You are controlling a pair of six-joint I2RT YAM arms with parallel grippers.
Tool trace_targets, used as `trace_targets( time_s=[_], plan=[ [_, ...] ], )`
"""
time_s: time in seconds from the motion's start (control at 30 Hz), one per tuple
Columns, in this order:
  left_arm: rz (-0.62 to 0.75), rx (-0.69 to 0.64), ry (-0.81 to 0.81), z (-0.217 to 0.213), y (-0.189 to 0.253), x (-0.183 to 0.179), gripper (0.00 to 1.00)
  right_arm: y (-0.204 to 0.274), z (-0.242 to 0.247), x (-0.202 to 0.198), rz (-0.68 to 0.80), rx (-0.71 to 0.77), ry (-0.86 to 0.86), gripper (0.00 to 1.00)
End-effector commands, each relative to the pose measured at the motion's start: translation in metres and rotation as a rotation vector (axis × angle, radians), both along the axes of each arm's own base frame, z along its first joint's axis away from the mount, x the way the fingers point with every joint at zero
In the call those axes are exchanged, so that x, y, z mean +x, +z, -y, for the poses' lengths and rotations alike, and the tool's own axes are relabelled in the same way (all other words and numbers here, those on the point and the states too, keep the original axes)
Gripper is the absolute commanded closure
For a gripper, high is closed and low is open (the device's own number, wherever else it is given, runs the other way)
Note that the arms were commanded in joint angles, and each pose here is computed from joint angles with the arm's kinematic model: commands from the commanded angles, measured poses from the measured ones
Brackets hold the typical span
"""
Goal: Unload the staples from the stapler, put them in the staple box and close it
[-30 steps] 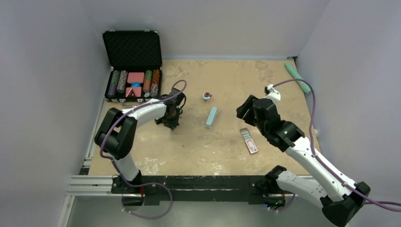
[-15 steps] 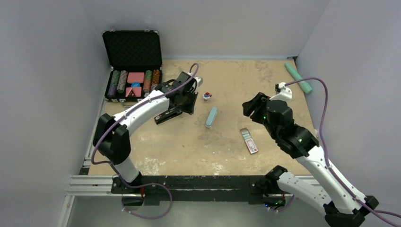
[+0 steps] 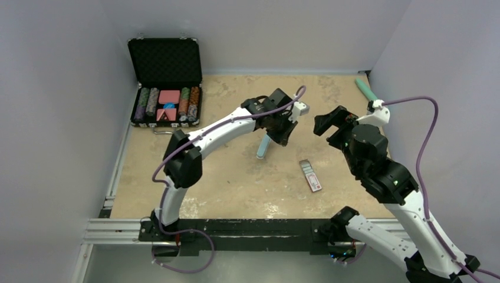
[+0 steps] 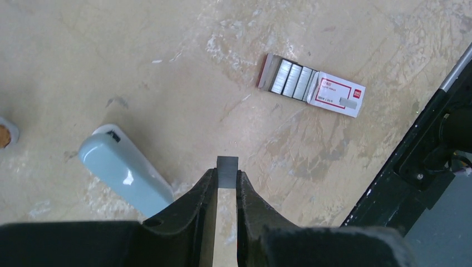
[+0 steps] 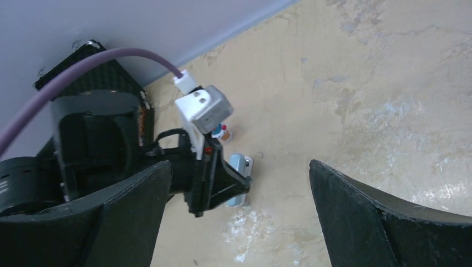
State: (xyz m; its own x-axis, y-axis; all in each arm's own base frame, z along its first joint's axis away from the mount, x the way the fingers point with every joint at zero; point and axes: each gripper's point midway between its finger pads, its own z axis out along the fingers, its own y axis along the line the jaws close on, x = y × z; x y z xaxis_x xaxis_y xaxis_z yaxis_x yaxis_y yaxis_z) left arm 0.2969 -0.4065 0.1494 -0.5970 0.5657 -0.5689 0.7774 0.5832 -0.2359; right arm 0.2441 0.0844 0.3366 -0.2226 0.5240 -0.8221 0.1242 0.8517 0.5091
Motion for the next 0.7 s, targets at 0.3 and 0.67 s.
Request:
trace_targets(
  time_s=[0.3, 0.67],
  plan=[
    [0.155, -0.033, -0.143, 0.087, -0.02, 0.011, 0.92, 0.021, 0.003, 0.003, 0.047, -0.031, 0.005, 0.01],
    [0.141, -0.104, -0.215, 0.127, -0.05, -0.001, 0.9, 0.014, -0.002, 0.004, 0.033, -0.033, 0.028, 0.01]
  ],
)
